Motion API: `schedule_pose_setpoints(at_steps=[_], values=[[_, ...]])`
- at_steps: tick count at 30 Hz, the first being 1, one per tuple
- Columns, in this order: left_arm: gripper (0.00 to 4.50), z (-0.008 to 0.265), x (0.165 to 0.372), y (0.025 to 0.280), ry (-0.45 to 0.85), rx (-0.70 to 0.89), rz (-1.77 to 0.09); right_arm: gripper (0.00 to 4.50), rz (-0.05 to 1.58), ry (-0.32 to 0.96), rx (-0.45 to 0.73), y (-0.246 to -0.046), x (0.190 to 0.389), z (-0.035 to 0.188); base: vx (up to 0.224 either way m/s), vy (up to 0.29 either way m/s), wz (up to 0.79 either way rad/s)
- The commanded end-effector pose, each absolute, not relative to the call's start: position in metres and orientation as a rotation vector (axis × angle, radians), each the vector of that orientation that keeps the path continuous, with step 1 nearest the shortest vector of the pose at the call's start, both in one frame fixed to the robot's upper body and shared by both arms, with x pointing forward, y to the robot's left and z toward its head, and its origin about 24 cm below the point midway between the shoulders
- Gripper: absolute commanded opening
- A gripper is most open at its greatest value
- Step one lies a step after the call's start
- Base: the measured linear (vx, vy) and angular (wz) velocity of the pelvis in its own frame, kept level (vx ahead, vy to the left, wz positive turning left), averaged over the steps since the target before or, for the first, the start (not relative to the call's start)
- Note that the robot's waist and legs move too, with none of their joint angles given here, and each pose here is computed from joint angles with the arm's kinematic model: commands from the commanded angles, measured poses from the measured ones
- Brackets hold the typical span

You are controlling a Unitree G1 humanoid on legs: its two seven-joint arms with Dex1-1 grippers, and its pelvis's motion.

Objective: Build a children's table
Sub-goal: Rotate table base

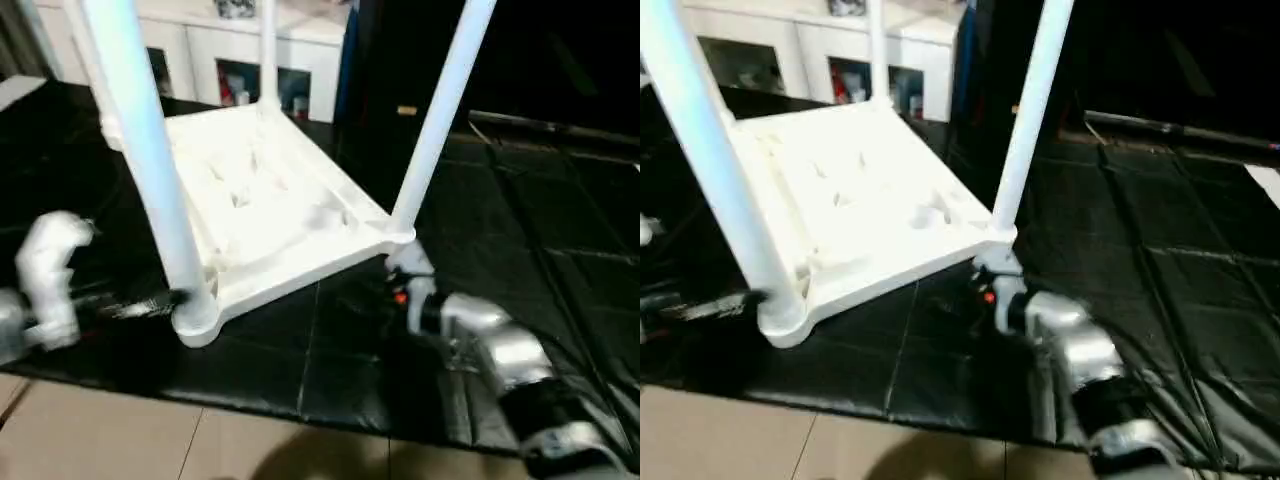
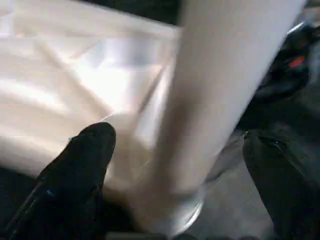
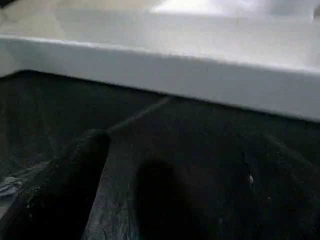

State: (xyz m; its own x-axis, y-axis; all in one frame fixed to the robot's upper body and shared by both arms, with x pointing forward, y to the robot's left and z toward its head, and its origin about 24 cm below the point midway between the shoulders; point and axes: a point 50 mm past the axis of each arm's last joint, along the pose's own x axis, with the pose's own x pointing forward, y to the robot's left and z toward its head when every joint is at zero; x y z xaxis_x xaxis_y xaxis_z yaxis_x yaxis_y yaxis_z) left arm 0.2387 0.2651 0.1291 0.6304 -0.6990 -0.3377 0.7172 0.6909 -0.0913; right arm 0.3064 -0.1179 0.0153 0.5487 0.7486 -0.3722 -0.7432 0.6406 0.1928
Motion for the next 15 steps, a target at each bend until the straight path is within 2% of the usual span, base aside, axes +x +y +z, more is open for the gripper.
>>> schedule_pose_setpoints(at_steps=[1, 6, 11, 12, 15], values=[[4.5, 0.125, 0.249, 0.255, 0.348, 0.075, -0.808, 4.5, 0.795, 0.448, -0.032, -0.12, 0.316, 0.015, 0.0, 0.0, 0.0], [4.5, 0.123, 0.261, 0.234, 0.299, 0.034, -0.844, 4.5, 0.708, 0.441, -0.041, -0.111, 0.325, 0.012, 0.0, 0.0, 0.0], [4.5, 0.126, 0.258, 0.188, 0.257, -0.079, -1.048, 4.5, 0.657, 0.435, -0.017, -0.099, 0.335, 0.013, 0.0, 0.0, 0.0], [4.5, 0.126, 0.258, 0.187, 0.257, -0.079, -1.049, 4.5, 0.657, 0.435, -0.017, -0.099, 0.335, 0.013, 0.0, 0.0, 0.0], [4.5, 0.123, 0.255, 0.159, 0.251, -0.104, -1.156, 4.5, 0.646, 0.435, -0.005, -0.094, 0.337, 0.013, 0.0, 0.0, 0.0]])
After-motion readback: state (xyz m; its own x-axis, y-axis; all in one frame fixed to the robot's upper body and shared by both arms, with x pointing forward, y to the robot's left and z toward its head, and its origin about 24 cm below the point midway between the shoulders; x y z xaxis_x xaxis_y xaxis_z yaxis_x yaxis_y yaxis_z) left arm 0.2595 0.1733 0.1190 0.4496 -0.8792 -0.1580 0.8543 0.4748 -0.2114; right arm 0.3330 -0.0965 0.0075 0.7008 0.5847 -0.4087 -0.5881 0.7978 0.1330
